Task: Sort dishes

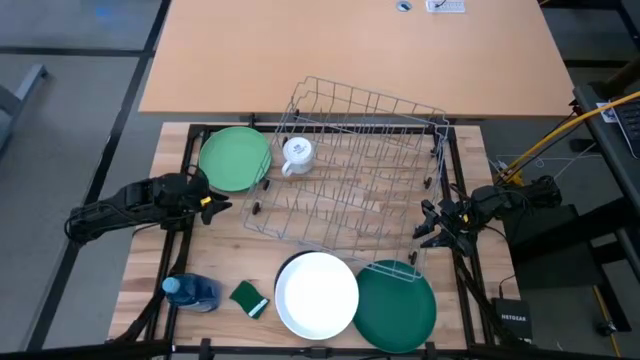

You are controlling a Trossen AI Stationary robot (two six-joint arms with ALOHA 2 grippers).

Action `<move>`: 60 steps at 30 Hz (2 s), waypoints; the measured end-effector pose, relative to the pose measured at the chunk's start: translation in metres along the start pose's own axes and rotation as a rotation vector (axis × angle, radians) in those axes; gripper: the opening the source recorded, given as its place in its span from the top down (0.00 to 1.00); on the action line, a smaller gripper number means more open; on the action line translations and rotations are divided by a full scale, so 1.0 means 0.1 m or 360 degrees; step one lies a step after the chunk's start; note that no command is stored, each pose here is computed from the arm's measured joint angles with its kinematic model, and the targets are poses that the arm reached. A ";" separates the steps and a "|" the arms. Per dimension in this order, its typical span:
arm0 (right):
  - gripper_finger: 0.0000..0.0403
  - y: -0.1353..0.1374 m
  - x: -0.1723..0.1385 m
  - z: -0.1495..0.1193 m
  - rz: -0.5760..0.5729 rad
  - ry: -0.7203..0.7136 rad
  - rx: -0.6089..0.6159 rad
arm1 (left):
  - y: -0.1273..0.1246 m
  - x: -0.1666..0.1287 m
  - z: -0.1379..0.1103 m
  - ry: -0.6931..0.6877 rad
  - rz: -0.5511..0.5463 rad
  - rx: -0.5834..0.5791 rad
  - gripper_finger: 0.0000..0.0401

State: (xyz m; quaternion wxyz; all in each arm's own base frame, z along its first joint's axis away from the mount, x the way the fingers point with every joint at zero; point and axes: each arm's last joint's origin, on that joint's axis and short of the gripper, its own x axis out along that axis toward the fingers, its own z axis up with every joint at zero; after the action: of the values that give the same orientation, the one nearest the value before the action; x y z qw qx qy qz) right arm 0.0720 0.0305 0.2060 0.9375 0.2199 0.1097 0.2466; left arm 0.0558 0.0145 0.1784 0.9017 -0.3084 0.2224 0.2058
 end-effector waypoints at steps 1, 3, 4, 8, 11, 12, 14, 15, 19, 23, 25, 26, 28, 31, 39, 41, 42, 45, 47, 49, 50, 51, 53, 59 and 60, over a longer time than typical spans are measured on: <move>0.60 0.00 0.00 0.00 0.0000 0.0000 0.0000 | 0.00 0.00 0.00 0.0000 0.0000 0.0000 0.56; 0.60 0.00 0.00 0.00 0.0000 0.0001 0.0000 | 0.00 0.00 0.00 0.0000 0.0000 0.0000 0.56; 0.60 0.00 0.00 0.00 0.0000 0.0000 0.0000 | 0.00 0.00 0.00 -0.0001 0.0001 0.0000 0.56; 0.60 0.00 0.00 0.00 0.0000 0.0000 0.0000 | 0.00 0.00 0.00 -0.0001 0.0000 -0.0001 0.56; 0.60 0.00 0.00 0.00 0.0000 0.0001 0.0000 | 0.00 0.00 0.00 0.0000 0.0000 0.0000 0.56; 0.60 0.00 0.00 0.00 0.0000 0.0000 0.0000 | 0.00 0.00 0.00 0.0000 0.0001 0.0000 0.56; 0.60 0.00 0.00 0.00 0.0000 0.0000 0.0000 | 0.00 0.00 0.00 -0.0001 0.0000 0.0000 0.56; 0.60 0.00 0.00 0.00 0.0000 0.0001 0.0000 | 0.00 0.00 0.00 0.0000 0.0000 0.0000 0.56; 0.60 0.00 0.00 0.00 0.0000 0.0000 0.0000 | 0.00 0.00 0.00 0.0000 0.0000 0.0000 0.56; 0.60 0.00 0.00 0.00 0.0000 0.0000 0.0000 | 0.00 0.00 0.00 0.0000 0.0000 0.0000 0.56; 0.60 0.00 0.00 0.00 0.0000 0.0000 0.0000 | 0.00 0.00 0.00 0.0000 0.0000 0.0000 0.56; 0.60 0.00 0.00 0.00 0.0000 0.0000 0.0000 | 0.00 0.00 0.00 0.0000 0.0000 0.0000 0.56; 0.60 0.00 0.00 0.00 0.0000 0.0000 0.0000 | 0.00 0.00 0.00 0.0000 0.0000 0.0000 0.56; 0.60 0.00 0.00 0.00 0.0000 0.0000 0.0000 | 0.00 0.00 0.00 0.0000 0.0000 0.0000 0.56; 0.60 0.00 0.00 0.00 0.0000 0.0000 0.0000 | 0.00 0.00 0.00 -0.0001 0.0002 0.0162 0.56; 0.60 0.00 0.00 0.00 0.0000 0.0000 0.0000 | 0.00 0.00 0.00 -0.0002 0.0002 0.0176 0.56; 0.60 0.00 0.00 0.00 0.0000 0.0000 0.0000 | 0.00 0.00 0.00 -0.0001 0.0002 0.0170 0.56; 0.60 0.00 0.00 0.00 0.0000 0.0001 0.0000 | 0.00 0.00 0.00 -0.0003 0.0000 0.0146 0.56; 0.60 0.00 0.00 0.00 0.0000 0.0000 0.0000 | 0.00 0.00 0.00 -0.0006 -0.0002 0.0121 0.56; 0.60 0.00 0.00 0.00 0.0000 0.0000 -0.0001 | 0.00 0.00 0.00 -0.0007 -0.0003 0.0042 0.56; 0.60 0.00 0.00 0.00 0.0000 0.0001 -0.0004 | 0.00 0.00 0.00 -0.0007 -0.0003 -0.0012 0.56; 0.60 0.00 0.00 0.00 0.0000 0.0001 -0.0008 | 0.00 0.00 0.00 -0.0008 -0.0003 -0.0081 0.56; 0.60 0.00 0.00 0.00 0.0000 0.0002 -0.0011 | -0.01 0.00 0.01 -0.0021 -0.0011 -0.0236 0.56; 0.60 0.00 0.00 0.00 0.0000 0.0002 -0.0015 | -0.03 0.00 0.07 -0.0165 -0.0021 -0.0655 0.56; 0.60 0.00 0.00 0.00 0.0000 0.0002 -0.0016 | -0.02 0.00 0.09 -0.0213 0.0009 -0.0669 0.56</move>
State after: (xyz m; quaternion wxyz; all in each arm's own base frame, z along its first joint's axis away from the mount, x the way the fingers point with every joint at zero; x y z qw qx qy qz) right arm 0.0720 0.0305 0.2058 0.9385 0.2151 0.1091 0.2472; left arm 0.0591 0.0182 0.1858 0.8297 -0.4748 0.1152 0.2702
